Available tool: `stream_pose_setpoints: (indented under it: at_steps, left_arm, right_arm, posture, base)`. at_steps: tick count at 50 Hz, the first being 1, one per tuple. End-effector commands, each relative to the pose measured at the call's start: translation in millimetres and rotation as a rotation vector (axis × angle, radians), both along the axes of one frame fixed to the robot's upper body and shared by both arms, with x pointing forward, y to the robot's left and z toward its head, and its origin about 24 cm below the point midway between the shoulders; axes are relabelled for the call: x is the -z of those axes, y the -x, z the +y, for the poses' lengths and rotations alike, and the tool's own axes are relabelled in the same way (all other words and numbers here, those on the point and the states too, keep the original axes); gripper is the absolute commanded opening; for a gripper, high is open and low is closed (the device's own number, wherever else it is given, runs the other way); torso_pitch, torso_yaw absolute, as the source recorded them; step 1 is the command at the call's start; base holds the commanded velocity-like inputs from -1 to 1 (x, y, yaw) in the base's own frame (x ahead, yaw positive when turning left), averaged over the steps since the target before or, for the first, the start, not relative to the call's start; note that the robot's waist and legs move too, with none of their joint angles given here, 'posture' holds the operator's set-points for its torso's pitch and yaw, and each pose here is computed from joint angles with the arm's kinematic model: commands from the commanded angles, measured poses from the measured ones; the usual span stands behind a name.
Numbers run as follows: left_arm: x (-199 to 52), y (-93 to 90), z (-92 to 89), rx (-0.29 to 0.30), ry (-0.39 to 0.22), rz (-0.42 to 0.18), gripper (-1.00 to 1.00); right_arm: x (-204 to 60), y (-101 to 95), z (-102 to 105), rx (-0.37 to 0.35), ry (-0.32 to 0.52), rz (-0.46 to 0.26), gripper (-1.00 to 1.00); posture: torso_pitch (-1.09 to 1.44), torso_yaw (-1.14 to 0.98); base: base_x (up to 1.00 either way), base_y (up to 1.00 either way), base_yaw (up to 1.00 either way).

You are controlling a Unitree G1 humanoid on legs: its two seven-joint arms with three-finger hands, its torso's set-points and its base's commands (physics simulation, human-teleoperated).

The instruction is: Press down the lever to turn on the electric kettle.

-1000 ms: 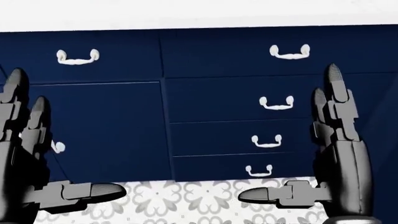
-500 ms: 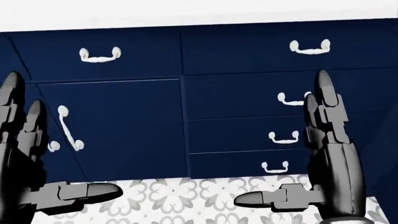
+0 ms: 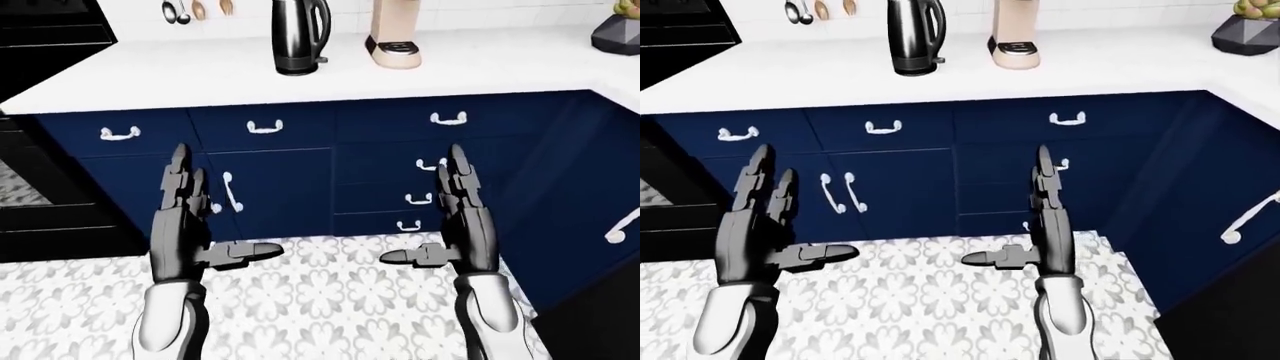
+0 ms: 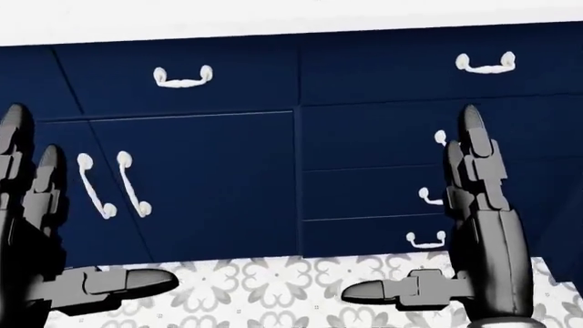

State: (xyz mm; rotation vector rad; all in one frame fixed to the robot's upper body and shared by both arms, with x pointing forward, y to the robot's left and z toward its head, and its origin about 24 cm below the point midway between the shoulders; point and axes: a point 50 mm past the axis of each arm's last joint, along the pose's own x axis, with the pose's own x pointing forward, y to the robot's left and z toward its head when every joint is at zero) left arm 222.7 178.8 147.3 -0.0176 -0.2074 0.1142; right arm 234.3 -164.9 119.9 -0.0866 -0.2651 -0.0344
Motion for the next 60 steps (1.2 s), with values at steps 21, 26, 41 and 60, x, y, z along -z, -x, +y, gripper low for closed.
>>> stream_pose_setpoints:
  at_steps: [21,26,41,60]
  left_arm:
    - [-16.6,0.8,-5.7,0.03,-0.007,-0.096,1.0]
    - [-15.8,0.8,-5.8,0.029,-0.007,-0.096,1.0]
    - [-17.4,1.9,-5.5,0.029,-0.004,-0.096,1.0]
    - [-15.0,2.1,-5.0,0.028,-0.004,-0.096,1.0]
  right_arm:
    - [-22.9,6.3,-1.8,-0.006,-0.004,-0.126,1.0]
    - [-22.6,5.8,-1.7,-0.005,-0.001,-0.125,1.0]
    - [-20.1,4.9,-1.0,-0.009,0.001,-0.12,1.0]
    - [-16.8,2.3,-2.8,0.023,0.02,-0.094,1.0]
  posture:
    - [0.0,0.0]
    - [0.0,0.0]
    - [0.0,0.0]
    - [0.0,0.0]
  base:
    - [0.02,0.1,0.0]
    - [0.17,0.0,0.0]
    - [0.37,0.0,0.0]
    - [0.37,0.0,0.0]
